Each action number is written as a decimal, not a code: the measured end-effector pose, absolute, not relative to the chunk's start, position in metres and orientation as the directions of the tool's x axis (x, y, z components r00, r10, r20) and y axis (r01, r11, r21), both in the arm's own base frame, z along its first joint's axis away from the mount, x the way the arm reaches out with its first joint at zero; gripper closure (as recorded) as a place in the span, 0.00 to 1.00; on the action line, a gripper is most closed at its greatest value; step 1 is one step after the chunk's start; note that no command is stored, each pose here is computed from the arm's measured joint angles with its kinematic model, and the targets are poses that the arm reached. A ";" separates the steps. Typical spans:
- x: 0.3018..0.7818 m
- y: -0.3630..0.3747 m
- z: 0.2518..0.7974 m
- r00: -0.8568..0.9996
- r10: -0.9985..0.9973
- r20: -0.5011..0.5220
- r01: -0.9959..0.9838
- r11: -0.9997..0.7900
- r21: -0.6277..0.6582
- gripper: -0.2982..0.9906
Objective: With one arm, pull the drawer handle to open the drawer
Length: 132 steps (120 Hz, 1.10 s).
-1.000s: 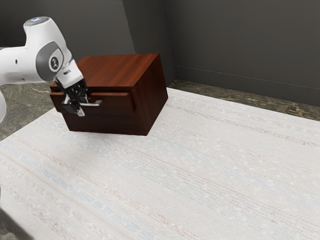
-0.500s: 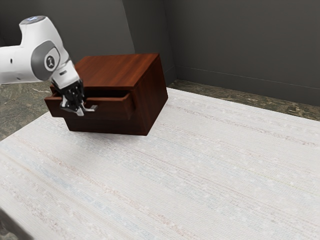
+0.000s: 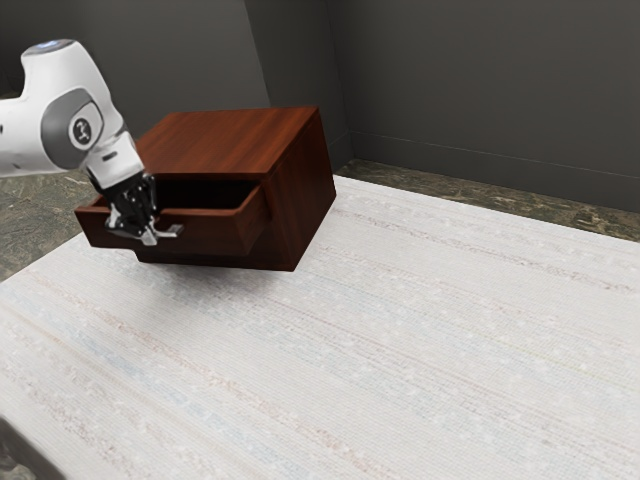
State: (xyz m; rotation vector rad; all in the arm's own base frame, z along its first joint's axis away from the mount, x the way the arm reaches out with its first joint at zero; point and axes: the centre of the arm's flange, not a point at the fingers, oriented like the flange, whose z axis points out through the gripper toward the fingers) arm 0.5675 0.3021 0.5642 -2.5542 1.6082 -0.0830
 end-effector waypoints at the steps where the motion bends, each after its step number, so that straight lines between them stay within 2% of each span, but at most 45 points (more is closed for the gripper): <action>1: 0.567 0.302 0.564 0.433 -0.901 -0.018 -0.895 -0.427 -0.131 0.81; 34: 0.551 0.299 0.570 0.426 -0.905 -0.011 -0.900 -0.422 -0.111 0.72; 49: 0.542 0.297 0.573 0.422 -0.907 -0.006 -0.902 -0.419 -0.100 0.74; 97: 0.511 0.293 0.581 0.417 -0.909 0.008 -0.905 -0.416 -0.084 0.72; 118: 0.480 0.287 0.627 0.422 -0.907 0.016 -0.895 -0.419 -0.152 0.69; 132: 0.446 0.275 0.681 0.422 -0.906 0.028 -0.879 -0.416 -0.233 0.60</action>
